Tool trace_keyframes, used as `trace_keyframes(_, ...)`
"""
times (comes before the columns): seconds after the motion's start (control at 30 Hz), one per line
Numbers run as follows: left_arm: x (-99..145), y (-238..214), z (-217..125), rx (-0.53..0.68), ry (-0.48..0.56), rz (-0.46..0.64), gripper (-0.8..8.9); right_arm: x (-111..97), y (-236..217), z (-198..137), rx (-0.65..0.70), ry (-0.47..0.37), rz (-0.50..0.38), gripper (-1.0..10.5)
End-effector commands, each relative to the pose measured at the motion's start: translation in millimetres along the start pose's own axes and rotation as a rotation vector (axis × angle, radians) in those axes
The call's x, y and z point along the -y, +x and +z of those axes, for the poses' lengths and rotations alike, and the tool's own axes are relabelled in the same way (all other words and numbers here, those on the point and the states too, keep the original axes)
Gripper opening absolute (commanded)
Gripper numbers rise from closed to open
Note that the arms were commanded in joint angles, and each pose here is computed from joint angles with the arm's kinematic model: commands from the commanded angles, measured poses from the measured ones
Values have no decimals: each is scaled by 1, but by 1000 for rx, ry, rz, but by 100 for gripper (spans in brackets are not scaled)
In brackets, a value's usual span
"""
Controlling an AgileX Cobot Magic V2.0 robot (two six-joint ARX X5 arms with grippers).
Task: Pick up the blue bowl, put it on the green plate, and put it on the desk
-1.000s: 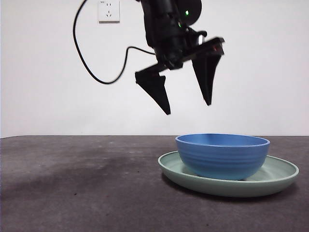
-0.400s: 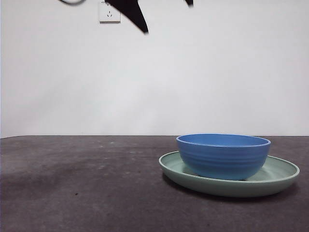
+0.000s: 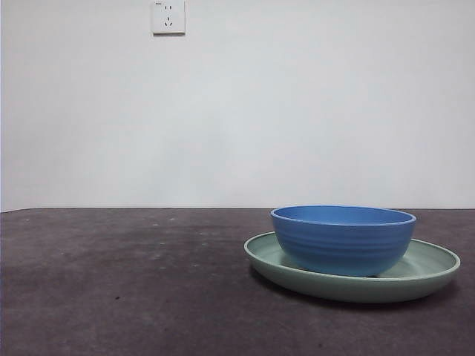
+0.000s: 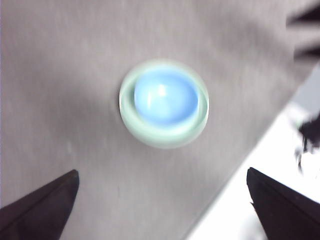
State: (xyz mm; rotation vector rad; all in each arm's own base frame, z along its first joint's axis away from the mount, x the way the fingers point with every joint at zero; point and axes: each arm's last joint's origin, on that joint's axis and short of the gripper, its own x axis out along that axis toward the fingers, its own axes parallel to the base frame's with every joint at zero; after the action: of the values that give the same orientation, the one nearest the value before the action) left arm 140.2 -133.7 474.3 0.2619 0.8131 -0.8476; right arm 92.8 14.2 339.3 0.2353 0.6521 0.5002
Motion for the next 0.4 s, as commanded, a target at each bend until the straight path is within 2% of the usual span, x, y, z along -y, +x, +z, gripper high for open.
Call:
trace_keyframes(0.03, 1, 1, -32, -71, -1, -1, 622, -1, -1, 6, 14, -1, 1, 628)
trace_keyframes(0.1, 1, 4, -57, -38, -43, 0, 622, 1, 3, 8, -2, 7, 0, 628)
trace_keyframes(0.2, 2, 4, -92, 42, -54, 0, 622, 5, 10, 10, -31, 22, -1, 628)
trace_keyframes(0.4, 1, 10, -130, 104, -92, -4, 622, 11, 20, 13, -82, 54, -3, 628)
